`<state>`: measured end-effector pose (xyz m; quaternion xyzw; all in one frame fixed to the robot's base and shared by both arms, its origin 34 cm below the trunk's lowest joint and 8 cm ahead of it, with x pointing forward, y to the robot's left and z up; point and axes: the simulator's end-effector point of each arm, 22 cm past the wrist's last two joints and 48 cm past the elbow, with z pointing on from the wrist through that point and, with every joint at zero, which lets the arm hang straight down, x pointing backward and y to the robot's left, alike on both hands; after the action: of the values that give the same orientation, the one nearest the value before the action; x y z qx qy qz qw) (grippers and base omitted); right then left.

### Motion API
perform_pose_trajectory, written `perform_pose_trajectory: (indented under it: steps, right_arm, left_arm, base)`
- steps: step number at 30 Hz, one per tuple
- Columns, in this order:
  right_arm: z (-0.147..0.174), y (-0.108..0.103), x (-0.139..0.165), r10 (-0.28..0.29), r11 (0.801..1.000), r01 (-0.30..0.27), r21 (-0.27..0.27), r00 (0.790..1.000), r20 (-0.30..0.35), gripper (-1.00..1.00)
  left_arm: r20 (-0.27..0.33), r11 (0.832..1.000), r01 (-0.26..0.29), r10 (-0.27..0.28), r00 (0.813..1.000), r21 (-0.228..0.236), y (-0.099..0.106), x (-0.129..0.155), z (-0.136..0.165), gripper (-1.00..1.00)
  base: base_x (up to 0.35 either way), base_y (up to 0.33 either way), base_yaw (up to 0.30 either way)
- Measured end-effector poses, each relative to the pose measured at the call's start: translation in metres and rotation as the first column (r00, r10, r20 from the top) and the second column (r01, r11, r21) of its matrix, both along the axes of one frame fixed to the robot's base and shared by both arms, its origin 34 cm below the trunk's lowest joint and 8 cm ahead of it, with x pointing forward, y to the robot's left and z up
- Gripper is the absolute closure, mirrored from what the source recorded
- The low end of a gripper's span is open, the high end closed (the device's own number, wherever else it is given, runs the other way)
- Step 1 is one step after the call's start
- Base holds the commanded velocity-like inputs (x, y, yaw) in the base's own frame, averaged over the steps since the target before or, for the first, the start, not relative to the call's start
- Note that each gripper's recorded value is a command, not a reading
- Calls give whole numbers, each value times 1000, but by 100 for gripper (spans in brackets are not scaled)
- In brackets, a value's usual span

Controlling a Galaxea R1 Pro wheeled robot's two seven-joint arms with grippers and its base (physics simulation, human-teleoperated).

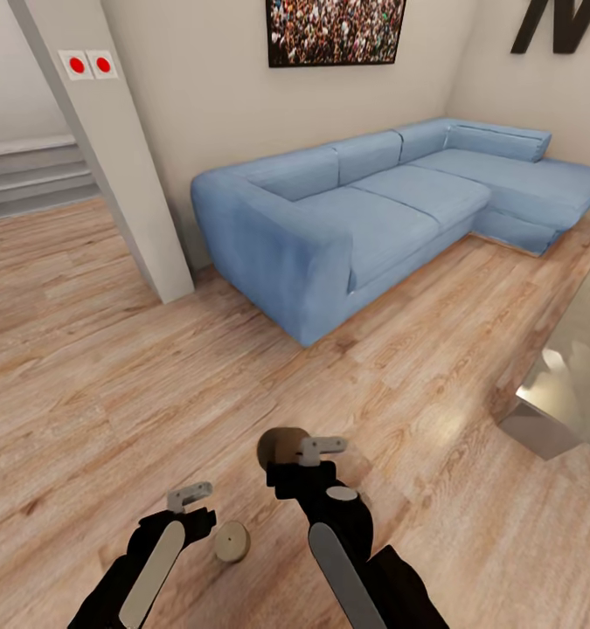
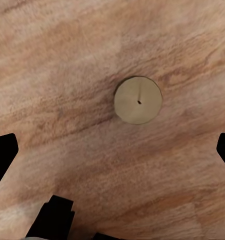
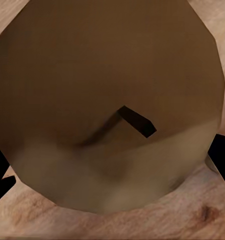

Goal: Place each of the two pumpkins and all three candles from the living room inside a cabinet in the living room (use any cabinet), then make sure every cabinet is closed, and position the cauldron so it is next to a table in the living room.

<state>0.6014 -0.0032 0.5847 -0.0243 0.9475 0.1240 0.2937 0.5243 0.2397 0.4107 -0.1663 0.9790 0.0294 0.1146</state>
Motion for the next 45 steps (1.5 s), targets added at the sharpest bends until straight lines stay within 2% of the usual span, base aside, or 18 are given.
perform_pose_trajectory:
  steps: [4, 8, 10, 12, 14, 17, 20, 23, 25, 27, 29, 32, 34, 37, 45]
  right_arm:
    - [-7, 2, -1, 5, 1000, -5, 3, 1000, 4, 100]
    - [-13, 3, 0, 5, 1000, -5, 17, 1000, 10, 100]
    - [-18, -11, 11, -29, 999, 29, 40, 1000, 9, 100]
    - [-25, -32, 25, -86, 991, 86, 100, 996, -5, 100]
    - [-28, -46, 36, -114, 972, 116, 204, 993, -20, 100]
    - [-26, -51, 41, -102, 929, 107, 355, 994, -35, 100]
    - [-27, -56, 41, -101, 897, 107, 428, 994, -38, 100]
    - [-32, -56, 39, -98, 885, 105, 454, 994, -39, 100]
    - [-36, -55, 37, -95, 882, 103, 459, 995, -40, 100]
    - [-36, -50, 36, -83, 871, 90, 483, 996, -36, 100]
    - [-30, -35, 32, -45, 842, 49, 538, 999, -20, 100]
    - [-14, -8, 24, 34, 785, -44, 618, 999, 28, 100]
    - [-11, 0, 21, 59, 766, -76, 638, 997, 48, 100]
    - [-14, 4, 18, 72, 754, -93, 650, 996, 58, 100]
    - [-31, 4, 13, 71, 750, -95, 654, 995, 63, 100]
  left_arm:
    - [-6, 1000, -8, 8, 1000, 13, 6, -3, -14, -100]
    - [26, 999, -37, 36, 999, 34, 12, 2, -26, -100]
    - [35, 998, -40, 38, 999, 42, 13, 3, -30, -100]
    - [39, 998, -36, 35, 999, 44, 11, 3, -34, -100]
    - [43, 998, -36, 34, 998, 45, 10, 3, -38, -100]
    - [62, 998, -41, 39, 997, 42, 9, 6, -44, -100]
    - [85, 1000, -5, 5, 996, 5, -8, 9, -49, -100]
    - [103, 998, 46, -42, 994, -31, -26, 10, -55, -100]
    - [109, 998, 60, -57, 992, -31, -28, 10, -59, -100]
    - [109, 997, 66, -62, 992, -29, -28, 9, -64, -100]
    - [109, 997, 67, -64, 992, -29, -28, 8, -69, -100]
    - [108, 997, 69, -65, 992, -32, -29, 6, -76, -100]
    - [111, 997, 72, -67, 992, -41, -31, 6, -80, -100]
    - [116, 995, 78, -71, 991, -56, -35, 5, -86, -100]
    - [119, 995, 82, -74, 990, -63, -36, 2, -104, -100]
  base:
    - [0, 0, 0]
    - [0, 0, 0]
    - [0, 0, 0]
    - [0, 0, 0]
    - [0, 0, 0]
    - [0, 0, 0]
    - [0, 0, 0]
    - [0, 0, 0]
    - [0, 0, 0]
    - [0, 0, 0]
    - [0, 0, 0]
    - [0, 0, 0]
    - [0, 0, 0]
    - [0, 0, 0]
    - [0, 0, 0]
